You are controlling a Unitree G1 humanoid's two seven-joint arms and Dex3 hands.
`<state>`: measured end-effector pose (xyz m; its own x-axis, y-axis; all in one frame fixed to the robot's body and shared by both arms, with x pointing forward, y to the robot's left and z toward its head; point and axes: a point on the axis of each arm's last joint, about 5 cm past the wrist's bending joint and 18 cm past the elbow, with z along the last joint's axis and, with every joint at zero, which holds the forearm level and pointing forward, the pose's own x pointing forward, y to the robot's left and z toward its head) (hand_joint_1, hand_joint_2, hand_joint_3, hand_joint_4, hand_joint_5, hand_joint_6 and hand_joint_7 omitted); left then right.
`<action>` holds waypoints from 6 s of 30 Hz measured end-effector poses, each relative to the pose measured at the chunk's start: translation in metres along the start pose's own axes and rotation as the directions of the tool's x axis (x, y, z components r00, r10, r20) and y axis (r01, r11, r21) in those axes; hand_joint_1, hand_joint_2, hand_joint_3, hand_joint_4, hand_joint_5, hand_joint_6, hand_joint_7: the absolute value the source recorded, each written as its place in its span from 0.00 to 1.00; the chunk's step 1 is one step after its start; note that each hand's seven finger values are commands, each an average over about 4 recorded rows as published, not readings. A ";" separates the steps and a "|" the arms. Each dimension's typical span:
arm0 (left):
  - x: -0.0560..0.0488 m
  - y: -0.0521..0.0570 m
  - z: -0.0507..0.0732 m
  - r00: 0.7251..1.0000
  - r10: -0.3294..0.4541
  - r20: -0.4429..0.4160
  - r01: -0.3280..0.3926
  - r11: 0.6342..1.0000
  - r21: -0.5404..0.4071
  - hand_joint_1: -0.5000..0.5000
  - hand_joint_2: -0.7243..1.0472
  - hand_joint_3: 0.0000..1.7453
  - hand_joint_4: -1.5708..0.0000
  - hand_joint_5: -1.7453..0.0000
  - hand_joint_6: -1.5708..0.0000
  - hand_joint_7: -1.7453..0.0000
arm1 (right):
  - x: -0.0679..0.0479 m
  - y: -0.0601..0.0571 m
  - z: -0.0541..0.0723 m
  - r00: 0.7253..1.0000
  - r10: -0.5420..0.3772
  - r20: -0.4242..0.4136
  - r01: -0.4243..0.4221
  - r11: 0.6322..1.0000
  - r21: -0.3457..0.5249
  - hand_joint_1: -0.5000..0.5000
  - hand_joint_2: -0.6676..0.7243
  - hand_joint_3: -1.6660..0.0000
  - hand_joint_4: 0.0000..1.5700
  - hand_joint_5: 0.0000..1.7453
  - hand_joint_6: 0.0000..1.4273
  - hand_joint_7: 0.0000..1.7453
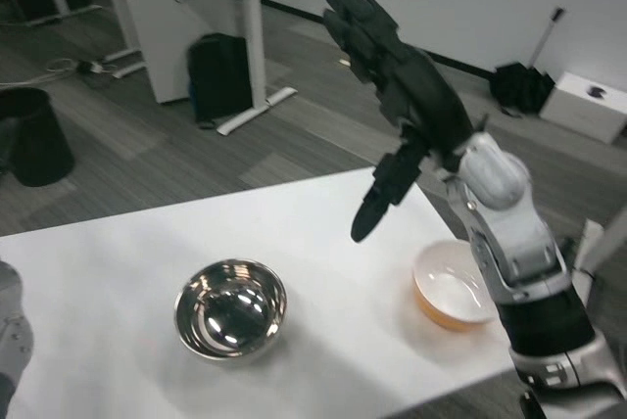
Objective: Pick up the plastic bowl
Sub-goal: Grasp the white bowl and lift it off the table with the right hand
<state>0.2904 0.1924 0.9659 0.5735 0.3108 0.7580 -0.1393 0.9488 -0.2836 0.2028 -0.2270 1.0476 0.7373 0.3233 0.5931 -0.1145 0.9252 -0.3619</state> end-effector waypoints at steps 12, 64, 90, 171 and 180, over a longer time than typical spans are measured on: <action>-0.002 0.006 -0.004 0.999 0.030 -0.040 -0.029 0.999 0.016 0.00 0.78 0.00 0.55 0.88 1.00 1.00 | -0.047 -0.052 0.017 0.966 -0.053 -0.253 0.074 0.994 0.077 0.04 0.47 1.00 0.00 0.00 0.00 0.00; 0.011 0.005 -0.013 0.982 0.148 -0.117 -0.142 0.988 0.055 0.00 0.75 0.00 0.48 0.82 0.98 1.00 | -0.231 -0.015 -0.050 0.710 -0.314 -0.630 0.577 0.773 0.264 0.04 0.47 0.96 0.00 0.00 0.00 0.00; 0.011 0.004 -0.013 0.982 0.144 -0.120 -0.139 0.989 0.051 0.00 0.75 0.00 0.45 0.82 0.98 1.00 | -0.221 -0.004 -0.073 0.710 -0.234 -0.664 0.554 0.768 0.321 0.04 0.45 0.95 0.00 0.00 0.00 0.00; 0.001 0.009 -0.010 0.982 0.152 -0.116 -0.148 0.988 0.042 0.00 0.75 0.00 0.45 0.82 0.98 1.00 | -0.169 0.030 -0.113 0.784 -0.241 -0.573 0.428 0.878 0.217 0.28 0.15 0.48 0.23 0.93 0.00 0.78; 0.001 0.010 -0.010 0.980 0.162 -0.117 -0.159 0.987 0.036 0.00 0.75 0.00 0.45 0.82 0.98 1.00 | -0.167 0.034 -0.117 0.785 -0.289 -0.548 0.471 0.853 0.224 0.57 0.17 0.43 0.83 0.82 0.38 0.90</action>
<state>0.2980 0.2013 0.9579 0.6339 0.4518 0.6277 -0.2580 0.8887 -0.3791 0.1539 -0.2729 0.8522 0.9766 -0.1231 0.1761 0.1006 0.9862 0.1312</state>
